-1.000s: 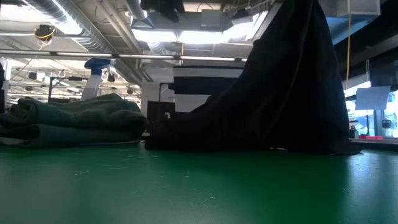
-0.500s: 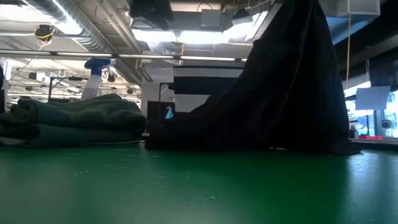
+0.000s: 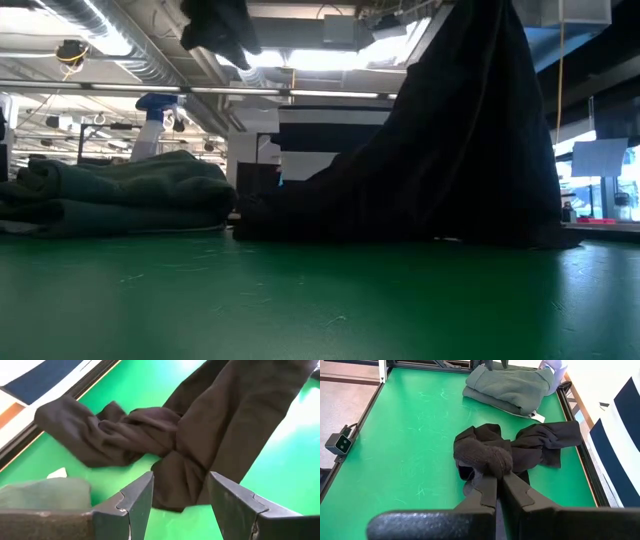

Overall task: Fold Laundry from Bin
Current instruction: Fold the black shirt

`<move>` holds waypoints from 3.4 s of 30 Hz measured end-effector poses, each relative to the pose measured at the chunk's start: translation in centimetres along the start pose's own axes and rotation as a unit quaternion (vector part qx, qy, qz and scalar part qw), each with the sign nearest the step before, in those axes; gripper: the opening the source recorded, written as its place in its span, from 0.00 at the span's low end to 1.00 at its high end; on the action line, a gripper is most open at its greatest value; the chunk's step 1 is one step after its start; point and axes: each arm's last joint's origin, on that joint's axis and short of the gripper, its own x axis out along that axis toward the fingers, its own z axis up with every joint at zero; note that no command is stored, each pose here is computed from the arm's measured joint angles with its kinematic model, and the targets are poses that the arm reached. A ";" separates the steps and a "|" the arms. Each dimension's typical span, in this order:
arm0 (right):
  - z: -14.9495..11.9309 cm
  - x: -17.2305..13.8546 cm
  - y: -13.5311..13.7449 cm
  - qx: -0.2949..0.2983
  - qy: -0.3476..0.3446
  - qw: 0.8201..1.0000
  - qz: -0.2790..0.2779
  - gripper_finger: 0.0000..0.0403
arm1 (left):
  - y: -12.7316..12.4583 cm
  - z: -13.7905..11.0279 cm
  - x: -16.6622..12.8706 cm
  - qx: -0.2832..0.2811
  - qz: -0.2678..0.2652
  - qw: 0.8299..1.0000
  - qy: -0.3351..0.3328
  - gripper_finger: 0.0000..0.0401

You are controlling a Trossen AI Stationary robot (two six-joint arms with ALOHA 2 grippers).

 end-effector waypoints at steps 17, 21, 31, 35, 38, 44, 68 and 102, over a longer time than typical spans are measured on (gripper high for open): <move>0.0 0.0 0.0 0.000 0.000 1.000 0.000 0.01 | -2.8 1.1 8.2 0.011 -0.120 0.992 0.037 0.46; 0.0 0.0 0.0 0.000 -0.001 1.000 -0.001 0.01 | -3.2 0.3 11.5 0.035 -0.110 0.991 0.064 0.46; 0.0 0.0 0.0 0.006 -0.001 1.000 -0.001 0.01 | -3.3 0.8 15.1 0.027 -0.169 0.984 0.047 0.46; 0.0 0.0 0.0 0.006 -0.001 1.000 -0.001 0.01 | -3.4 0.6 15.9 0.064 -0.161 0.984 0.039 0.46; 0.0 0.0 0.0 0.006 -0.002 1.000 -0.001 0.01 | -3.8 0.1 17.0 0.074 -0.178 0.980 0.053 0.46; 0.0 0.0 -0.1 0.007 0.000 1.000 -0.016 0.01 | -4.4 -0.9 18.8 0.075 -0.224 0.968 0.079 0.42; 0.0 0.0 -0.2 0.025 0.000 0.999 -0.039 0.01 | -2.2 9.3 1.0 0.153 -0.103 0.972 -0.148 0.01; 11.8 -11.9 -2.0 -0.091 -0.324 0.912 -0.233 0.01 | 2.4 15.0 -19.9 0.189 0.015 0.811 -0.554 0.01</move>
